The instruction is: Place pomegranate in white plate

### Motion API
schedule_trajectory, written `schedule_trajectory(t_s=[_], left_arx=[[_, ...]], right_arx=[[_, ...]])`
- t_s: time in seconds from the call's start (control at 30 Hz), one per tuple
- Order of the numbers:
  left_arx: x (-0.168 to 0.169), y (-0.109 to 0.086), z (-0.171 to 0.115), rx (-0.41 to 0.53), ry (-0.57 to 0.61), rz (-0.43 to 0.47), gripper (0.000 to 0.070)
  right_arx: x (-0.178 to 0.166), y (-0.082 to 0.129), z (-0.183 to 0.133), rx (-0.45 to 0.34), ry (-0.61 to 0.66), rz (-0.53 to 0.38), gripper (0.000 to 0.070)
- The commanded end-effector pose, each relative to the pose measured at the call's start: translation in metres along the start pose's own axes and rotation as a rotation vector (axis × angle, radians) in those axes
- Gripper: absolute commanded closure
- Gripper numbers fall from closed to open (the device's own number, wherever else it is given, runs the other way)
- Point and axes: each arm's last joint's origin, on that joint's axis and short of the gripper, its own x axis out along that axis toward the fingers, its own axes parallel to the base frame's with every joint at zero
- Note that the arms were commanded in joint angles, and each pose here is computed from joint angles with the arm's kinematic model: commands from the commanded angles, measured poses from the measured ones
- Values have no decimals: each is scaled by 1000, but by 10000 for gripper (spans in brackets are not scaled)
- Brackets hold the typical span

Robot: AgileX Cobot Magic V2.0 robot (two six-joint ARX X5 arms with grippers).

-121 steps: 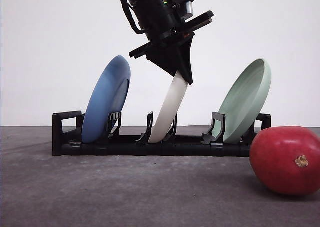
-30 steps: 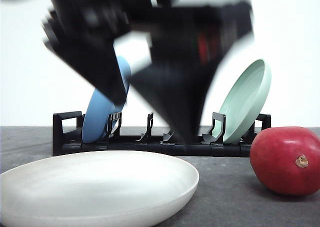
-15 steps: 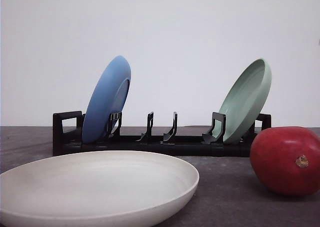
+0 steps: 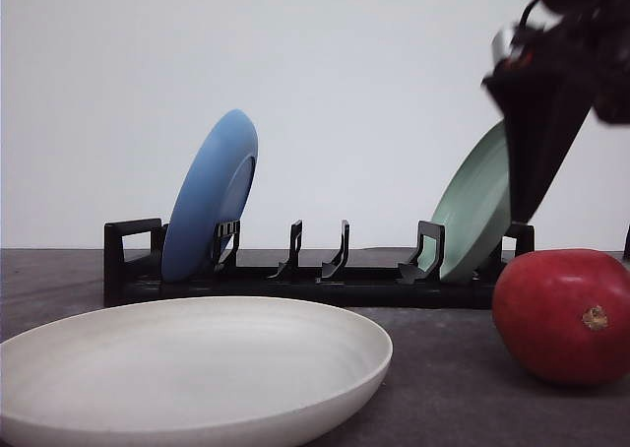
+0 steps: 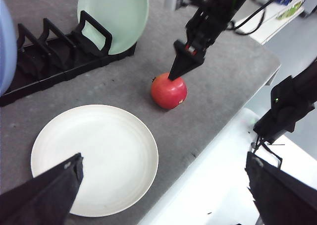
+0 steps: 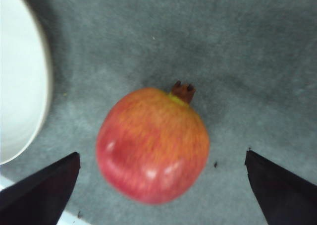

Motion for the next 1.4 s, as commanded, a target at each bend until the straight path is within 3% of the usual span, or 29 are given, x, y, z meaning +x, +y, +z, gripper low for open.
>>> schedule_trajectory(t_s=[0.0, 0.43, 0.6, 0.77, 0.9, 1.07, 1.37], left_arx=[[-7, 1, 3, -24, -20, -23, 63], [-17, 7, 0, -38, -68, -15, 63], [-17, 9, -2, -29, -50, 7, 63], [-17, 10, -4, -27, -39, 35, 63], [-17, 11, -3, -28, -56, 58, 63], [-17, 11, -3, -28, -63, 70, 63], [-17, 11, -3, -31, -70, 83, 63]], right_arx=[[8, 1, 7, 5, 21, -2, 0], [61, -1, 17, 41, 208, -20, 0], [62, 0, 18, 47, 215, -21, 157], [49, 8, 27, 64, 219, 1, 168], [35, 30, 40, 24, 237, 29, 168], [31, 70, 58, -82, 235, 44, 168], [78, 151, 66, -290, 269, 71, 168]])
